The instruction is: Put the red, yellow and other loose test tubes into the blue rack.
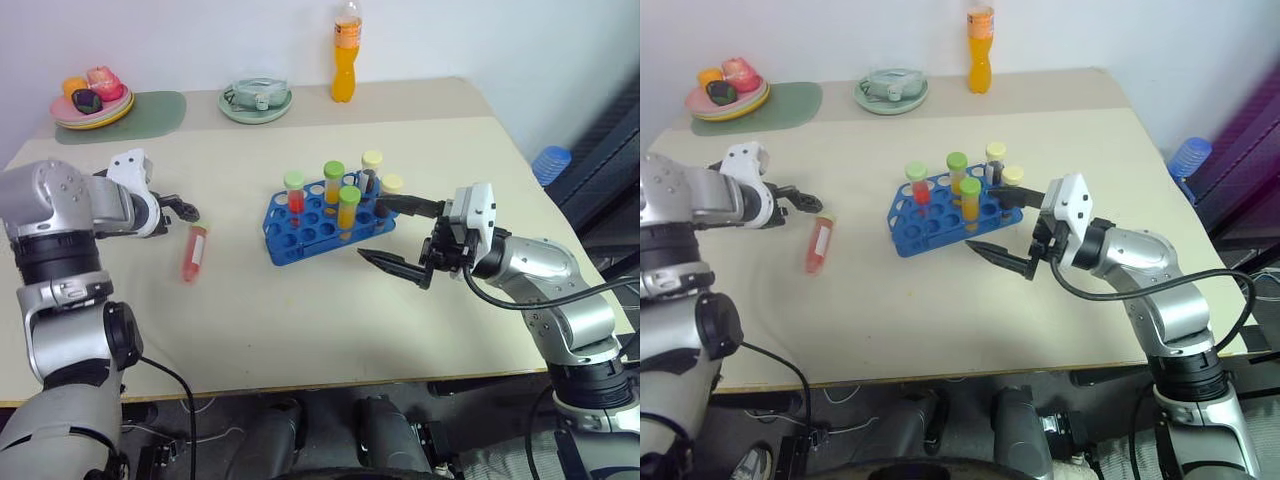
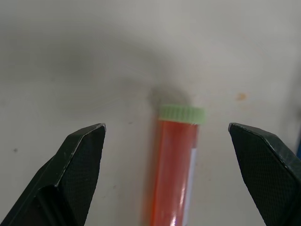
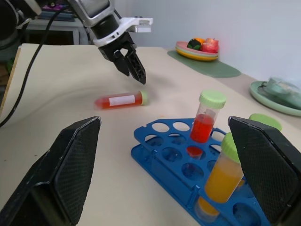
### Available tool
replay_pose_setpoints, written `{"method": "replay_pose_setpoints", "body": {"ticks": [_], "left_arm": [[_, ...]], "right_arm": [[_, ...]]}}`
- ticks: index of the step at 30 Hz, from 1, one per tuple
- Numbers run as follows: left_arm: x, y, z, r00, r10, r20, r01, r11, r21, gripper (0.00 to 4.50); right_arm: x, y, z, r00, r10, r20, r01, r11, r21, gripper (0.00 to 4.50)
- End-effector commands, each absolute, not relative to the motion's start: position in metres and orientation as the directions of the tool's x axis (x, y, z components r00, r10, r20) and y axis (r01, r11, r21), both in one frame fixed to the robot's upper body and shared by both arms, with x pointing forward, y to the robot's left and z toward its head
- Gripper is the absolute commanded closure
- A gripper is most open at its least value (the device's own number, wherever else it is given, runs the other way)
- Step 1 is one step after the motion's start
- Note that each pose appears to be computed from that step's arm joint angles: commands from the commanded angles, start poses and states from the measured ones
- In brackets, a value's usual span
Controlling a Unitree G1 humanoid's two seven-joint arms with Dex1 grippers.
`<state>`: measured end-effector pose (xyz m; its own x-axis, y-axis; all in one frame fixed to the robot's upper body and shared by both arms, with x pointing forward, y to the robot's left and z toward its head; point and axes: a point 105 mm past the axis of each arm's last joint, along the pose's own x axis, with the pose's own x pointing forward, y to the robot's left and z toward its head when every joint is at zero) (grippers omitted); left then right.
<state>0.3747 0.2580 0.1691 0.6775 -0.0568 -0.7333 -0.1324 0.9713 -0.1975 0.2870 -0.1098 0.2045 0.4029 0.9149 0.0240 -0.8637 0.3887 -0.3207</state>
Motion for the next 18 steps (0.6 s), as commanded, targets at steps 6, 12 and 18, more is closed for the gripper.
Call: {"method": "replay_pose_setpoints", "body": {"ticks": [6, 12, 18], "left_arm": [[0.380, 0.251, 0.161, 0.580, 0.011, -0.814, -0.169, 0.980, -0.108, 0.21], [0.376, 0.250, 0.140, 0.513, 0.059, -0.856, -0.193, 0.980, -0.048, 0.46], [0.373, 0.250, 0.127, 0.497, 0.074, -0.865, -0.216, 0.976, -0.041, 3.04]], "right_arm": [[0.285, -0.110, 0.215, 0.413, 0.909, 0.063, -0.840, 0.407, -0.359, 0.05], [0.283, -0.110, 0.215, 0.424, 0.903, 0.071, -0.835, 0.420, -0.354, 0.01], [0.281, -0.109, 0.215, 0.427, 0.901, 0.075, -0.837, 0.425, -0.345, 0.00]]}}
